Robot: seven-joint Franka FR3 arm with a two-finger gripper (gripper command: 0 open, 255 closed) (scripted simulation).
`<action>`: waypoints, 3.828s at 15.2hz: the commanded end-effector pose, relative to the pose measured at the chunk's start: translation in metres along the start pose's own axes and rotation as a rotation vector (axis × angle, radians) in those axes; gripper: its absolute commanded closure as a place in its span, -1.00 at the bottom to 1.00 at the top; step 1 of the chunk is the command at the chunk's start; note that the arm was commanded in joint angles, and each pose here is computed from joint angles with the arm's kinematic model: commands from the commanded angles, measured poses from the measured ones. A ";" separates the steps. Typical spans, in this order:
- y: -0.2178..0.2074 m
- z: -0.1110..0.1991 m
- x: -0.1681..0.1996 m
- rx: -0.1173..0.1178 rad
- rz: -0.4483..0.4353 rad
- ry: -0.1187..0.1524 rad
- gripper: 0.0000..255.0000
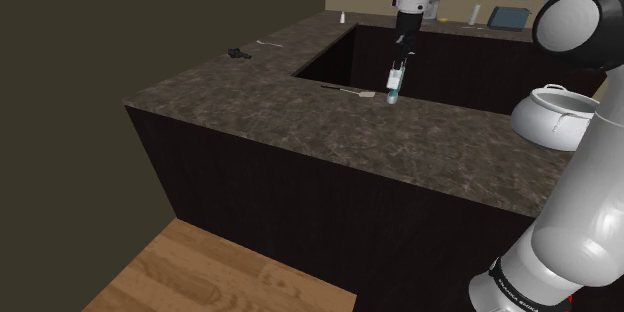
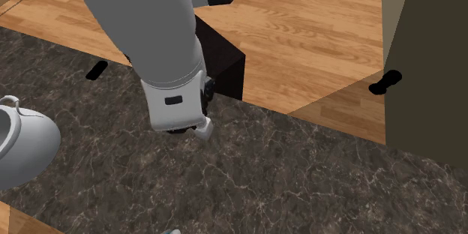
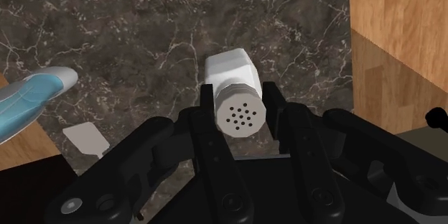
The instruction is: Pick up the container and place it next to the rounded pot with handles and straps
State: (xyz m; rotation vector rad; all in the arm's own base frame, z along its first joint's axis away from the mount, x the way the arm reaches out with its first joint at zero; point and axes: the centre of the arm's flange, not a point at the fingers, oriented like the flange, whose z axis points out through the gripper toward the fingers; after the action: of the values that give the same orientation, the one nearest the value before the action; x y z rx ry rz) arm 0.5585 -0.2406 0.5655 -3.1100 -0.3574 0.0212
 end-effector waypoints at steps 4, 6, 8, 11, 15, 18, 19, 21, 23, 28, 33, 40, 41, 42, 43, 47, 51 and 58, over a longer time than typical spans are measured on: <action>0.000 -0.026 -0.001 0.000 0.000 0.000 1.00; 0.000 -0.037 -0.001 0.000 0.000 0.000 1.00; 0.000 -0.047 -0.002 0.000 0.000 0.000 1.00; 0.009 -0.048 -0.026 0.000 0.000 0.000 1.00; 0.028 -0.047 -0.076 0.000 0.000 0.000 1.00; 0.042 -0.047 -0.113 0.000 0.000 0.000 1.00; 0.047 -0.047 -0.125 0.000 0.000 0.000 1.00; 0.056 -0.047 -0.150 0.000 0.000 0.000 1.00; 0.065 -0.047 -0.175 0.000 0.000 0.000 1.00; 0.089 -0.046 -0.236 0.000 0.000 0.000 1.00; 0.112 -0.046 -0.298 0.000 0.000 0.000 1.00; 0.145 -0.045 -0.384 0.000 0.000 0.000 1.00; 0.149 -0.045 -0.397 0.000 0.000 0.000 1.00; 0.154 -0.045 -0.409 0.000 0.000 0.000 1.00; 0.159 -0.045 -0.422 0.000 0.000 0.000 1.00; 0.177 -0.045 -0.471 0.000 0.000 0.000 1.00; 0.196 -0.044 -0.520 0.000 0.000 0.000 1.00; 0.232 -0.044 -0.615 0.000 0.000 0.000 1.00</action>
State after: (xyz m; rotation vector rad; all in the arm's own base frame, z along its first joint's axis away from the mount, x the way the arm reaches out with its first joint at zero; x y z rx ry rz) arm 0.0266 -0.5966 0.6159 -3.1117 -0.3458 0.0272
